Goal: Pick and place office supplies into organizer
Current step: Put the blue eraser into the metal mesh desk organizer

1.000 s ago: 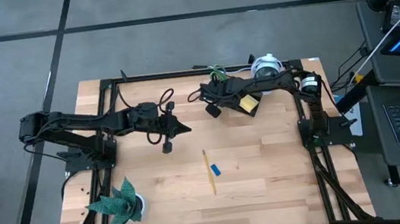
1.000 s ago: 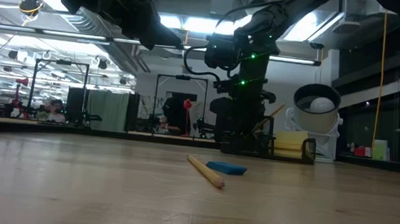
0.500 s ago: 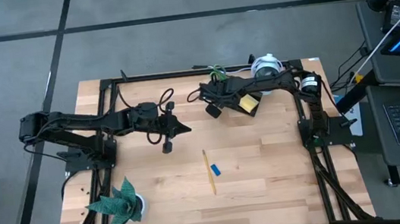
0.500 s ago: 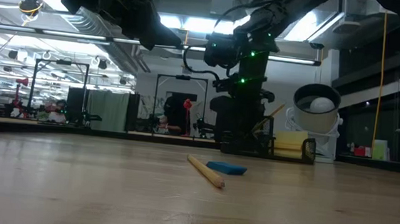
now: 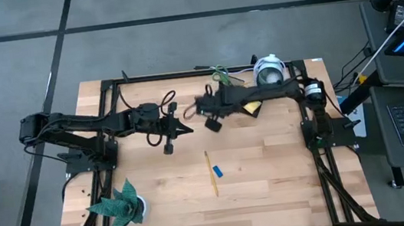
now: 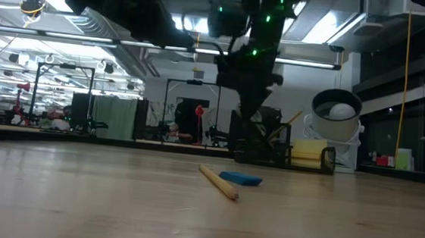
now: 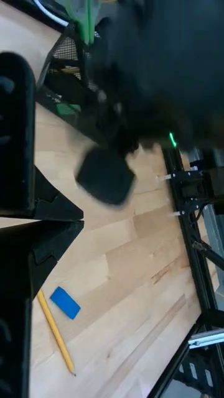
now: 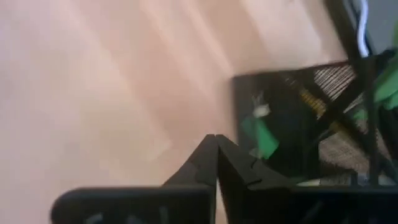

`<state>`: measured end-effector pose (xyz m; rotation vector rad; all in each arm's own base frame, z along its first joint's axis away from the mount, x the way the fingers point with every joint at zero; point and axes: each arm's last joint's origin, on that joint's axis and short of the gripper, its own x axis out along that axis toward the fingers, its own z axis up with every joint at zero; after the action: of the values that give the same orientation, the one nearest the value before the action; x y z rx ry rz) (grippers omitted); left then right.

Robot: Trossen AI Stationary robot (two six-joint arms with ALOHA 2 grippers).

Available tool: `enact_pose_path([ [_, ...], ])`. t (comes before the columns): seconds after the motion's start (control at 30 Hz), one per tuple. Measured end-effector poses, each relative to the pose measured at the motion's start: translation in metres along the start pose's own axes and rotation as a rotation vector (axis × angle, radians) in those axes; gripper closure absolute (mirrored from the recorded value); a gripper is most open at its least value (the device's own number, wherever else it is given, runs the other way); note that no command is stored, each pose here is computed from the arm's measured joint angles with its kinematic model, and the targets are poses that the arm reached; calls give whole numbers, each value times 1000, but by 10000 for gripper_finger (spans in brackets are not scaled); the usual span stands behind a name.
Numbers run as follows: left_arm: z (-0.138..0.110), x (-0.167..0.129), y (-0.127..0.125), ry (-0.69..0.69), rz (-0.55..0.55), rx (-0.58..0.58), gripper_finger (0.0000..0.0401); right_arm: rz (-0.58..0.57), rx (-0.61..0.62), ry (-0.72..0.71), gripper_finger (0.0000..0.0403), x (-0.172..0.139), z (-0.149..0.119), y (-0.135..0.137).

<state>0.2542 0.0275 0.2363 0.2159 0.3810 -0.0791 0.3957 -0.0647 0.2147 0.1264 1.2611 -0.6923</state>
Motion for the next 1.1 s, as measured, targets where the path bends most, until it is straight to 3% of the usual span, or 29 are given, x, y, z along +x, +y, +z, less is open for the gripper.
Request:
enact_pose_path([
  [0.23,-18,-3,-2,-144,-4,20,400,16,-53,-49,398,-35,-29,57],
  [0.4,-23,-18,4,-148,41,-37,400,51,-60,-104,397,-62,-55,90],
  [0.63,-37,-43,3,-227,34,-15,399,113,-29,-106,399,-80,-90,125],
  [0.8,-46,-58,3,-277,84,1,399,261,30,-22,395,-91,-110,146],
  [1.1,-49,-64,3,-292,102,-24,399,479,114,-163,386,-107,-107,173],
])
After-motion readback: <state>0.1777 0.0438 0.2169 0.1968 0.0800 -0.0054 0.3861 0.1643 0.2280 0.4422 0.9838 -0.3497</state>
